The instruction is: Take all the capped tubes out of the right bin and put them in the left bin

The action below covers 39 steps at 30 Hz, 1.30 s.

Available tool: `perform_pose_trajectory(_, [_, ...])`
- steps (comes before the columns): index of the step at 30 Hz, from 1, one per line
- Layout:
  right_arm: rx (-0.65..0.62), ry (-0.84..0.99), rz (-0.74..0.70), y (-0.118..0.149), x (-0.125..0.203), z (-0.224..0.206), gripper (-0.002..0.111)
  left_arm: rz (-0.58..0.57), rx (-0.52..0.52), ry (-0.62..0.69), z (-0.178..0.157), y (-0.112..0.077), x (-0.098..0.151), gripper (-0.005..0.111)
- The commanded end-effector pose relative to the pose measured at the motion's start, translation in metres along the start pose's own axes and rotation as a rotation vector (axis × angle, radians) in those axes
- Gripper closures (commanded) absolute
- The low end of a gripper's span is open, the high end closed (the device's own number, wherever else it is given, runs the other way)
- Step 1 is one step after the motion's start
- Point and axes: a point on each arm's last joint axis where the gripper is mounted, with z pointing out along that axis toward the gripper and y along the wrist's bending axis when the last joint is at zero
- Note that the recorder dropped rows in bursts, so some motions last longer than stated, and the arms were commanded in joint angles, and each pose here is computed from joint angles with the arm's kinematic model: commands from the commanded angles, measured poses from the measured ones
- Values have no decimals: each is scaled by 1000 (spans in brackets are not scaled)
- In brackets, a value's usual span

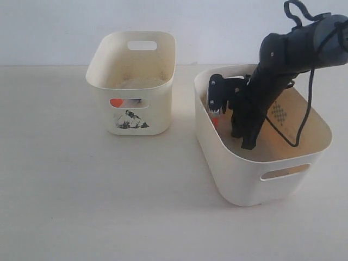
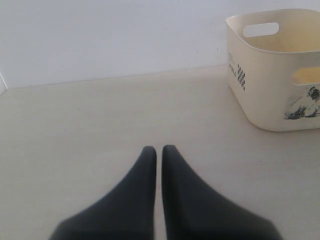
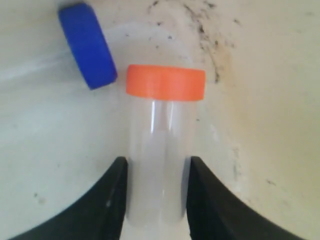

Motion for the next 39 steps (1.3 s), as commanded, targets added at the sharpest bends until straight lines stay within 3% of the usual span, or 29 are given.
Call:
perform_pose_trajectory(1, [77,-37,81,-7,-5,-45,108,-23,2,-15,0,0,-2,102])
perform_pose_trajectory(7, [181,-110,200,-11,-11,-97,108,-23,2,-15,0,0,-2,102])
perform_pose_trajectory(10, [227,-160,330,-11,-13,-127,108,-23,2,-15,0,0,-2,102])
perform_pose_trajectory(14, [262,-319,673,-8,-18,-168,108,-23,2,-15,0,0,-2,102])
perform_pose_trajectory(19, [122,-671,989,-6,-43,-193,108,-23,2,-15,0,0,-2,102])
perform_pose_trajectory(26, [192,-838,1018,-9,-97,-156,108,-23,2,-15,0,0,-2,102])
perform_pose_trajectory(35, [93,-846,941,-10,-171,-101,107,-23,2,-15,0,0,-2,102])
perform_pose_trajectory(38, [54,-828,938,-11,-179,-88,88,-23,2,-15,0,0,-2,102])
perform_pose_trajectory(39, [44,-825,948,-12,-179,-86,76,-23,2,-15,0,0,-2,102])
